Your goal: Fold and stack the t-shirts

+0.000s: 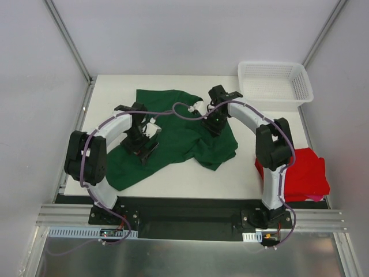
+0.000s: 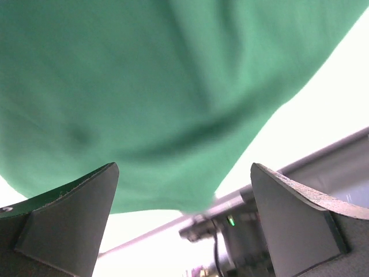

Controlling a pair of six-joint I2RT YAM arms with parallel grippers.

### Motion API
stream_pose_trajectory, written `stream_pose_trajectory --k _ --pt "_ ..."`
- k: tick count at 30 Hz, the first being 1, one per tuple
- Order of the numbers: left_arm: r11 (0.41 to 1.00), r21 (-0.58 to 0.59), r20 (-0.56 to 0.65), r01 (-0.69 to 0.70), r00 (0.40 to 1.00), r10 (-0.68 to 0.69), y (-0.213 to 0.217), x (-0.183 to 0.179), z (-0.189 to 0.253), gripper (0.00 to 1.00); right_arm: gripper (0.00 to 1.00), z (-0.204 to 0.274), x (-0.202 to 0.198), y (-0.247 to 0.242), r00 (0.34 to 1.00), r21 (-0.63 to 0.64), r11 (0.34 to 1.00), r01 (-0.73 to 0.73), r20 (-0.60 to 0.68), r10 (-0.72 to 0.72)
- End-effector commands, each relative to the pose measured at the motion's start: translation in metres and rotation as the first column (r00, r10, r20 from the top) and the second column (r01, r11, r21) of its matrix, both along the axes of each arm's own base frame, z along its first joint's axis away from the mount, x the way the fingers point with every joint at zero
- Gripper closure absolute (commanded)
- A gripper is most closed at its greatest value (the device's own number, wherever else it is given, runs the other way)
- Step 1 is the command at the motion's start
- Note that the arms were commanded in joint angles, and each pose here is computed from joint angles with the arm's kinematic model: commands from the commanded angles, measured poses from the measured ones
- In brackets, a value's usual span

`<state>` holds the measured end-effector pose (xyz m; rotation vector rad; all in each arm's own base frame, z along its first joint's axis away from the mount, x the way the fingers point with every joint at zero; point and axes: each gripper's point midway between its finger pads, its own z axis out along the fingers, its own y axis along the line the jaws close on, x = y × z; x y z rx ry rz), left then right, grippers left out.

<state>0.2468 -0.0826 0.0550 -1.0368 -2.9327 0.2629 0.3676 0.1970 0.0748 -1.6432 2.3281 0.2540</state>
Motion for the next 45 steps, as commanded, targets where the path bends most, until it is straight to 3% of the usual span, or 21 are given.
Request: stream_pose_trajectory --k 1,4,8,16,24,30,35,43,45 --pt "0.999 -0.045 -0.115 0.030 0.993 -0.035 0.005 -0.056 0.022 0.01 0.48 -0.011 0.054 0.023 0.979 0.071 0.994 0.087 0.181 -0.098" --pt "0.999 0.015 -0.105 0.042 0.994 -0.040 0.020 -0.070 0.009 0.01 0.48 -0.016 0.078 0.028 0.958 0.054 0.992 0.117 0.259 -0.127" --pt "0.987 0.147 0.001 0.063 0.998 -0.064 0.046 -0.058 -0.026 0.01 0.47 -0.023 0.091 0.026 0.944 0.004 0.995 0.097 0.316 -0.093" --pt "0.966 0.252 -0.001 0.055 0.998 -0.057 0.073 -0.034 -0.069 0.01 0.46 -0.031 0.092 0.007 0.954 -0.117 0.992 0.042 0.298 -0.006" --pt "0.930 0.363 0.048 0.061 0.995 -0.084 0.148 0.002 -0.061 0.01 0.46 -0.037 0.084 -0.041 0.964 -0.266 0.961 0.070 0.268 0.004" --pt "0.908 0.419 0.151 0.012 0.985 -0.082 0.189 0.058 -0.031 0.01 0.47 -0.030 0.033 -0.052 0.995 -0.274 0.961 0.035 0.099 -0.008" --pt "0.897 0.442 0.222 -0.007 0.970 -0.102 0.197 0.101 -0.012 0.01 0.47 -0.021 -0.042 -0.052 0.992 -0.260 0.964 -0.057 -0.126 0.024" --pt "0.889 0.458 0.239 0.021 0.960 -0.146 0.202 0.128 -0.007 0.01 0.47 0.010 -0.102 -0.049 0.957 -0.226 0.956 -0.188 -0.260 0.126" --pt "0.887 0.460 0.242 0.029 0.958 -0.156 0.202 0.131 -0.004 0.01 0.47 0.020 -0.079 -0.049 0.983 -0.236 0.965 -0.116 -0.166 0.078"
